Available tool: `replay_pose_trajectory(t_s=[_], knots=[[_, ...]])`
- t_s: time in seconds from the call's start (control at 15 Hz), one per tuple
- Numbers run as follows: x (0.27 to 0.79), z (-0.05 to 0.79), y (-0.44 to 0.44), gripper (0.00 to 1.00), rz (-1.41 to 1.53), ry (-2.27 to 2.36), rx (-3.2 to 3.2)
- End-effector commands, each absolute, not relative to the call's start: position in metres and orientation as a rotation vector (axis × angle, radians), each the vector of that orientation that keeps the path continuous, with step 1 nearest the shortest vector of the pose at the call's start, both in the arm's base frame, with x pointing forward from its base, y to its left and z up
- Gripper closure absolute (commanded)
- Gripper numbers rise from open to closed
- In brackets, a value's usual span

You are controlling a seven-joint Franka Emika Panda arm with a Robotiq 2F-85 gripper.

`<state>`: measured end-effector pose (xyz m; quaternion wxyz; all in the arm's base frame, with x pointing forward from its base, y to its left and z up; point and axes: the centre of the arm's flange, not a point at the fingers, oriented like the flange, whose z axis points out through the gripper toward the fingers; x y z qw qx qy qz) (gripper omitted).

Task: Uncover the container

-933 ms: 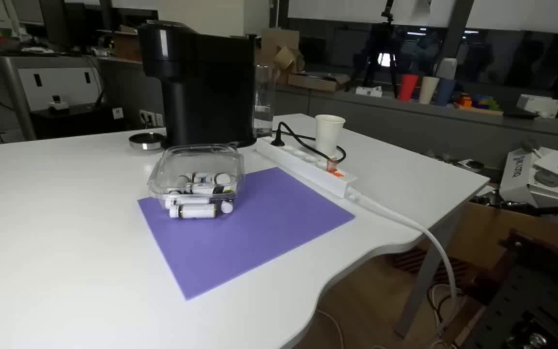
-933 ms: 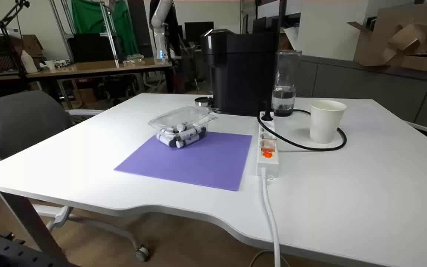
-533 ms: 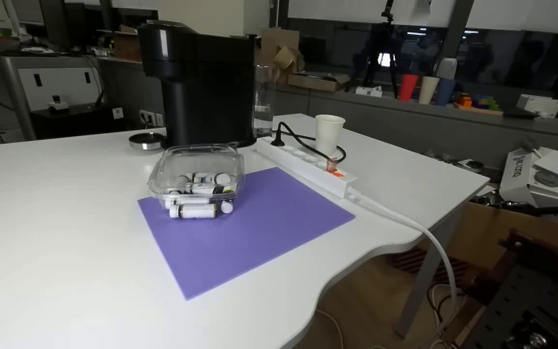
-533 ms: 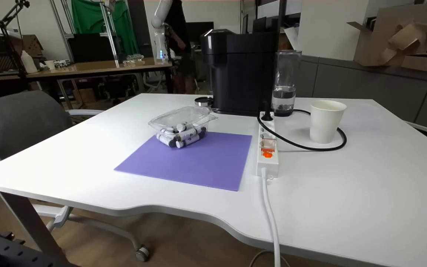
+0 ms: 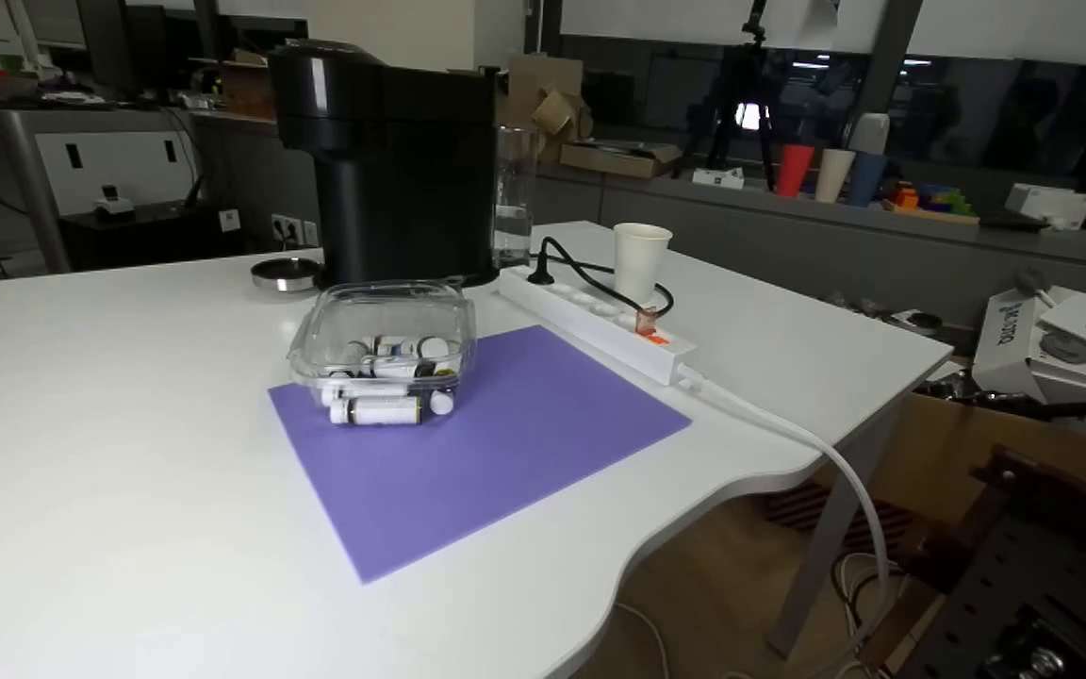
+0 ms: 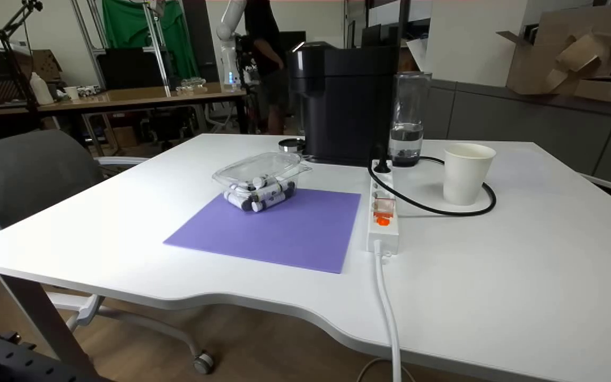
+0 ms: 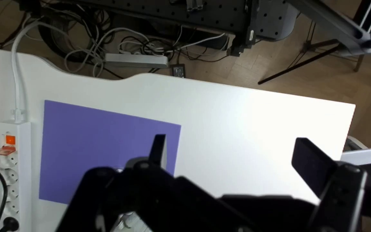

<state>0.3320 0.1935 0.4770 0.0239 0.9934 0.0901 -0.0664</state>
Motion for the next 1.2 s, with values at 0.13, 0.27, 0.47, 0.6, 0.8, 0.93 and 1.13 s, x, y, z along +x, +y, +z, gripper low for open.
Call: replay_pose_trajectory(t_s=[0.13, 0.27, 0.47, 0.6, 0.8, 0.93, 1.13], knots=[[0.383, 0.472, 0.102, 0.00, 0.039, -0.031, 2.947], [0.403, 0.467, 0.063, 0.00, 0.102, -0.097, 2.901], [0.438, 0.458, 0.007, 0.00, 0.204, -0.151, 2.870], [0.460, 0.449, -0.023, 0.00, 0.219, -0.163, 2.931], [0.481, 0.430, -0.056, 0.00, 0.222, -0.062, 3.098], [0.493, 0.417, -0.075, 0.00, 0.230, 0.047, 3.196], [0.480, 0.405, -0.073, 0.00, 0.232, 0.022, 3.203]])
